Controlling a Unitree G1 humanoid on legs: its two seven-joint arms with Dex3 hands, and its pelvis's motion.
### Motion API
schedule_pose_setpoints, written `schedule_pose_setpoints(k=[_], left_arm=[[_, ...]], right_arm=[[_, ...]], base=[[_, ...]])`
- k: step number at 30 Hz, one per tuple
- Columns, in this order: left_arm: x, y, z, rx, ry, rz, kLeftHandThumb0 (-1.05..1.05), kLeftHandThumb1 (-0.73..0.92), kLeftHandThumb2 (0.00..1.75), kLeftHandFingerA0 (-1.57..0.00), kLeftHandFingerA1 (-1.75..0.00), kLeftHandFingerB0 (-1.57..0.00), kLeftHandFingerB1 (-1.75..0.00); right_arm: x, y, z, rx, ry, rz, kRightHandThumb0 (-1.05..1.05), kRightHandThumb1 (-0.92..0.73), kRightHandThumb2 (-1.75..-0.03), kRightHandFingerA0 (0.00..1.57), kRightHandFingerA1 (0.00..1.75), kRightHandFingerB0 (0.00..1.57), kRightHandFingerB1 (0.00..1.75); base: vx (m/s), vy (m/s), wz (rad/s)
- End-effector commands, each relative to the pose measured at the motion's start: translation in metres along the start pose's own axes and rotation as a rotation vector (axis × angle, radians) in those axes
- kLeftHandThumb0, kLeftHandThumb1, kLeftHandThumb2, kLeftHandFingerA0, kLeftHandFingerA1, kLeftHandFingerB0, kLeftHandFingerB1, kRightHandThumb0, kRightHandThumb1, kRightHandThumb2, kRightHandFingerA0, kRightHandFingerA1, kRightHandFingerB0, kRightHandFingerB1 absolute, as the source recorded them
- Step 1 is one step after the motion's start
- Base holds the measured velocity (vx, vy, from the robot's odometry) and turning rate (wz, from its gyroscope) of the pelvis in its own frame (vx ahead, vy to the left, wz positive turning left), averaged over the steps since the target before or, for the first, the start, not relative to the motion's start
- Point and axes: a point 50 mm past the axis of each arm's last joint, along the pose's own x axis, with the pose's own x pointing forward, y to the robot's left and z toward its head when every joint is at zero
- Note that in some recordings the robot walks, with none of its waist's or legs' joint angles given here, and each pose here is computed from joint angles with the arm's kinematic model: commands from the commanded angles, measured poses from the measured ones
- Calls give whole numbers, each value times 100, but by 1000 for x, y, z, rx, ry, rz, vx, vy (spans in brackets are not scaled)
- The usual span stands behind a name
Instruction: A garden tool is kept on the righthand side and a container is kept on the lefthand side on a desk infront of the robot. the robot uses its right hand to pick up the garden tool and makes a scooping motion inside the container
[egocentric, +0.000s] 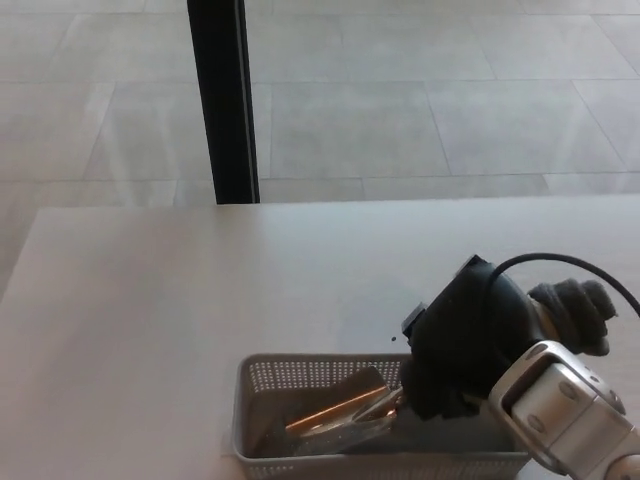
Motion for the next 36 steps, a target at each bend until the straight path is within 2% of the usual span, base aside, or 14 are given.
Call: schedule_pose_setpoints(k=[1, 5, 10, 11, 15, 18, 19, 21, 23, 24, 26, 32, 35, 36], left_arm=[[-1, 2, -2, 8, 0, 0, -53, 64, 59, -57, -63, -59, -52], [-2, 3, -5, 11, 6, 4, -52, 62, 59, -58, -67, -62, -54], [-2, 3, -7, 3, 12, 9, -52, 63, 59, -58, -66, -62, -54], [-2, 3, -7, -3, 11, 12, -51, 62, 59, -61, -67, -62, -54], [-2, 3, -7, -5, 13, 20, -51, 63, 59, -64, -67, -64, -53], [-2, 4, -5, -9, 11, 17, -53, 62, 59, -60, -66, -63, -54], [-2, 5, -5, -1, 10, 15, -52, 63, 59, -59, -65, -61, -53], [-3, 6, -5, 8, 11, 14, -52, 64, 59, -59, -66, -59, -52], [-3, 7, -7, 0, 12, 17, -53, 63, 59, -58, -68, -59, -53], [-3, 7, -8, 1, 13, 20, -52, 63, 59, -59, -66, -58, -51], [-4, 8, -9, -2, 16, 25, -53, 63, 59, -62, -67, -60, -52], [-5, 12, -12, -12, 16, 30, -53, 63, 59, -60, -68, -55, -52], [-6, 13, -13, -11, 16, 24, -52, 64, 59, -59, -69, -54, -53], [-6, 13, -14, -14, 19, 24, -53, 63, 59, -60, -69, -56, -53]], right_arm=[[-5, 1, 14, -15, -63, 3, -44, -65, -83, 104, 175, 70, 148], [-6, 4, 22, 13, -69, 9, -47, -69, -83, 105, 175, 75, 137], [-4, 7, 8, 274, 3, 12, -45, -75, -95, 108, 175, 73, 160], [-4, 8, 4, 324, 9, -1, -39, -69, -106, 107, 175, 74, 127], [-10, 24, -21, 560, 87, -79, -39, -58, -96, 98, 175, 71, 145], [-13, 30, -31, 626, 138, -121, -38, -62, -88, 95, 175, 72, 122], [-16, 33, -37, 647, 162, -150, -36, -54, -97, 118, 175, 65, 139], [-18, 34, -42, 661, 172, -198, -33, -54, -91, 94, 175, 69, 142], [-21, 36, -51, 696, 197, -223, -33, -58, -96, 94, 175, 75, 119], [-22, 35, -56, 707, 208, -233, -33, -61, -95, 94, 175, 76, 87], [-26, 33, -68, 716, 223, -252, -31, -61, -100, 90, 175, 65, 138], [-37, 16, -112, 734, 307, -373, -24, -55, -97, 86, 175, 57, 171], [-42, 8, -129, 733, 337, -429, -25, -51, -99, 86, 175, 62, 165], [-44, 4, -136, 730, 352, -462, -25, -53, -88, 90, 175, 74, 106]], base=[[0, 0, 0], [0, 0, 0], [0, 0, 0], [0, 0, 0], [0, 0, 0], [0, 0, 0], [0, 0, 0], [0, 0, 0], [0, 0, 0], [0, 0, 0], [0, 0, 0], [0, 0, 0], [0, 0, 0], [0, 0, 0]])
